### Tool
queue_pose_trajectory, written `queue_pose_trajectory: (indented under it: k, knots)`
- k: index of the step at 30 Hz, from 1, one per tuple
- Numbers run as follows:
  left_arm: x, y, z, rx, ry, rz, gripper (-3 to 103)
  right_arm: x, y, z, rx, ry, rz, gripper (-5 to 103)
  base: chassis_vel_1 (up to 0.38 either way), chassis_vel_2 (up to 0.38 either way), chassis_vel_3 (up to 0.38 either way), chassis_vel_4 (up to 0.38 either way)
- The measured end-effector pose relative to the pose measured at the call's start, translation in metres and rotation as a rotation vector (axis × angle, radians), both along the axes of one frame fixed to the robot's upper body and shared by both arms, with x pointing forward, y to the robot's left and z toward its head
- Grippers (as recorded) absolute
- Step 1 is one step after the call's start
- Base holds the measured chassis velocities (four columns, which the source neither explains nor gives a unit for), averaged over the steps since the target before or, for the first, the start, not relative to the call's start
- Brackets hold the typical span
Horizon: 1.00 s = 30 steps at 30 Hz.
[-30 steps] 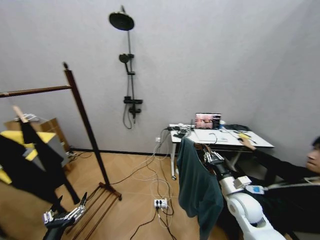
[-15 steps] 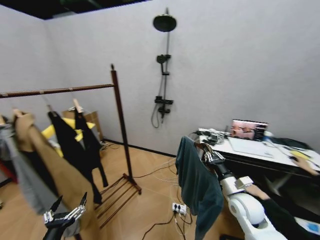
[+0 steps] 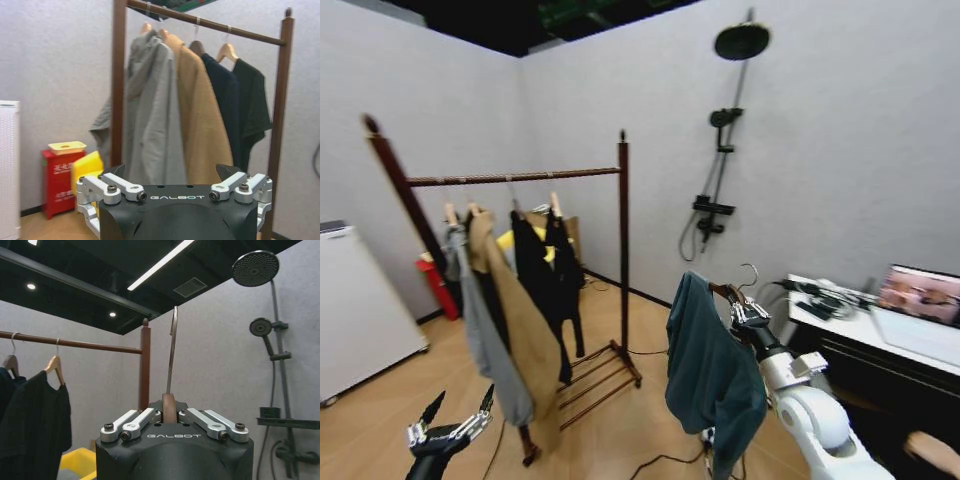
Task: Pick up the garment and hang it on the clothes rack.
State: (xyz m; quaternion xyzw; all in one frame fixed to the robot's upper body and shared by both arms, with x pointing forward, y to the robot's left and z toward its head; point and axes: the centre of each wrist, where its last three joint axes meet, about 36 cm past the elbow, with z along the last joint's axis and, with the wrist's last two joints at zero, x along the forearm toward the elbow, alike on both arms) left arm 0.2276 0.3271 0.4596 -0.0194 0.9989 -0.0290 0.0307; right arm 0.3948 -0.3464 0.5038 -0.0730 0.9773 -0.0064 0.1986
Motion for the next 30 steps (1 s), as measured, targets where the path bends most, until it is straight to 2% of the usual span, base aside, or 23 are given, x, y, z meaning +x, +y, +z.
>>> queue_pose_trajectory:
  k: [16,27,30]
  knots:
    - [0.0,0.0,0.0,0.0,0.0,0.0,100,0.006,-0.005,0.019,-0.022,-0.025,-0.001,10,0.119,0.126,0.119,0.12]
    - [0.0,0.0,0.0,0.0,0.0,0.0,100,0.035,-0.007,0.062,-0.04,-0.044,0.028,10,0.021,0.019,0.023,0.017]
    - [0.0,0.0,0.0,0.0,0.0,0.0,100,0.056,-0.009,0.069,-0.042,-0.037,0.013,10,0.0,0.0,0.0,0.0]
